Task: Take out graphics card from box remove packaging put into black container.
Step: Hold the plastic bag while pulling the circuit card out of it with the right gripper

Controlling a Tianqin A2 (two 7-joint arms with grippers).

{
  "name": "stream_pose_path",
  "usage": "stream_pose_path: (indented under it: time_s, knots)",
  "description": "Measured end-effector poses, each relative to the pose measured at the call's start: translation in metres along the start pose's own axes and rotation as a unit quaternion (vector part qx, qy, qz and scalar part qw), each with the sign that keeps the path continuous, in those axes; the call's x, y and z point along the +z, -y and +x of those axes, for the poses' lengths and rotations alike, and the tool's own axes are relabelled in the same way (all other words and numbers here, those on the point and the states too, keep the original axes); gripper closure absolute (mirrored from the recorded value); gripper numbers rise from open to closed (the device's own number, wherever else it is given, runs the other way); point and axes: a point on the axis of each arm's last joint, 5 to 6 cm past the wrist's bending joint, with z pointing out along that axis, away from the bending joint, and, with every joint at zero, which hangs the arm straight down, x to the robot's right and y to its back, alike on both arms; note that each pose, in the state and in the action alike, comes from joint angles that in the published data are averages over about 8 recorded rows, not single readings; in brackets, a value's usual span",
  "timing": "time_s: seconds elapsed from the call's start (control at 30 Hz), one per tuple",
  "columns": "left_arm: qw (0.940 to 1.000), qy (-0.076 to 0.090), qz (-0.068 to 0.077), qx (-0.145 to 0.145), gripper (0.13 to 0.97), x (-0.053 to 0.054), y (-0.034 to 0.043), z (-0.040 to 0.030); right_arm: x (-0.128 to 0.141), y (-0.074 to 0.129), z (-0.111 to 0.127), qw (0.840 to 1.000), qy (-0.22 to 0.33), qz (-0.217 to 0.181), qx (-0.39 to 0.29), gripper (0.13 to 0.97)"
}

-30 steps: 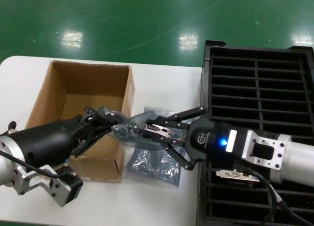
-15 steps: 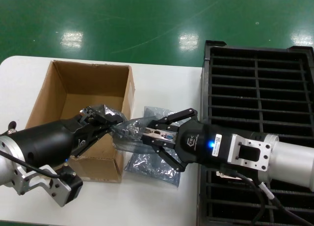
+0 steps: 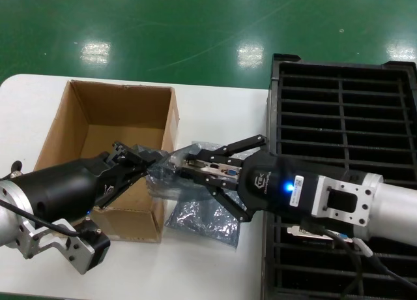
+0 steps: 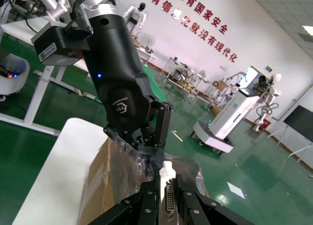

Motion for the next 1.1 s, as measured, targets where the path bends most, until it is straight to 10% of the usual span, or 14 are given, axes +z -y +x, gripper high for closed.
stream_pose_path:
  time_s: [1.1]
  knots:
    - [1.0000,0.000,0.000,0.000,0.958,0.000,0.0000,0.0000,-0.043,0.023,-0.001,0.999,-0.041,0.003,-0.023,0.909]
